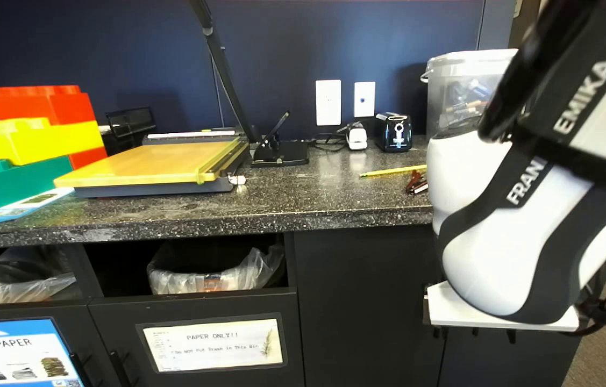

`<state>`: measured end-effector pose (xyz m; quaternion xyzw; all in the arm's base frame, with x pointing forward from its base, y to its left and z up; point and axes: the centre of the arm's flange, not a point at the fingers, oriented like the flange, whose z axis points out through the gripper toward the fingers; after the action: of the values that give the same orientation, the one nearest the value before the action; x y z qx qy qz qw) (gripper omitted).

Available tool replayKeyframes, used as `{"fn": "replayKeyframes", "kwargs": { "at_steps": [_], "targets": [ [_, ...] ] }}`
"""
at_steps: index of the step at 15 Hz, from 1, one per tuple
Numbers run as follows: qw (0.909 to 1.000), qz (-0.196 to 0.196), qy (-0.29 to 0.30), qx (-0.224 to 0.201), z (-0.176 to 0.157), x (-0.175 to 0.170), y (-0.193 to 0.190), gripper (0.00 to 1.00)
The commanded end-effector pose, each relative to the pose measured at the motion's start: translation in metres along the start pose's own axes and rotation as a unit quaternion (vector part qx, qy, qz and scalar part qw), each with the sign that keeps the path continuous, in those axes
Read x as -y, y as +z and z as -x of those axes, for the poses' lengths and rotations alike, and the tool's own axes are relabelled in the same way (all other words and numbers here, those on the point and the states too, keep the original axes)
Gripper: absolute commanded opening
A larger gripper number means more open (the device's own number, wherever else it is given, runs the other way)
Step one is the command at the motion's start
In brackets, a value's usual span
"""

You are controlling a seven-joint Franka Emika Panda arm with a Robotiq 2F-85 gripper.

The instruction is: Open the left cabinet door

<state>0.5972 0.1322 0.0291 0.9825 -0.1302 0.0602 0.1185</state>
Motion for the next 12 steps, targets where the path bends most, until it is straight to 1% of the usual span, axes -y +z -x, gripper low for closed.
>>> {"fn": "replayKeyframes", "kwargs": {
  "at_steps": [1,4,8,9,10,12],
  "targets": [
    [0.9973,-0.014,0.018,-0.070,-0.014,0.027,0.025,1.00],
    [0.9900,-0.038,0.024,-0.133,-0.015,0.037,0.030,1.00],
    [0.9780,-0.058,0.029,-0.198,-0.017,0.042,0.032,1.00],
    [0.9747,-0.062,0.032,-0.212,-0.017,0.043,0.033,0.75],
    [0.9716,-0.061,0.036,-0.226,-0.018,0.043,0.034,0.74],
    [0.9678,-0.059,0.037,-0.242,-0.015,0.045,0.039,0.58]
  ]
}}
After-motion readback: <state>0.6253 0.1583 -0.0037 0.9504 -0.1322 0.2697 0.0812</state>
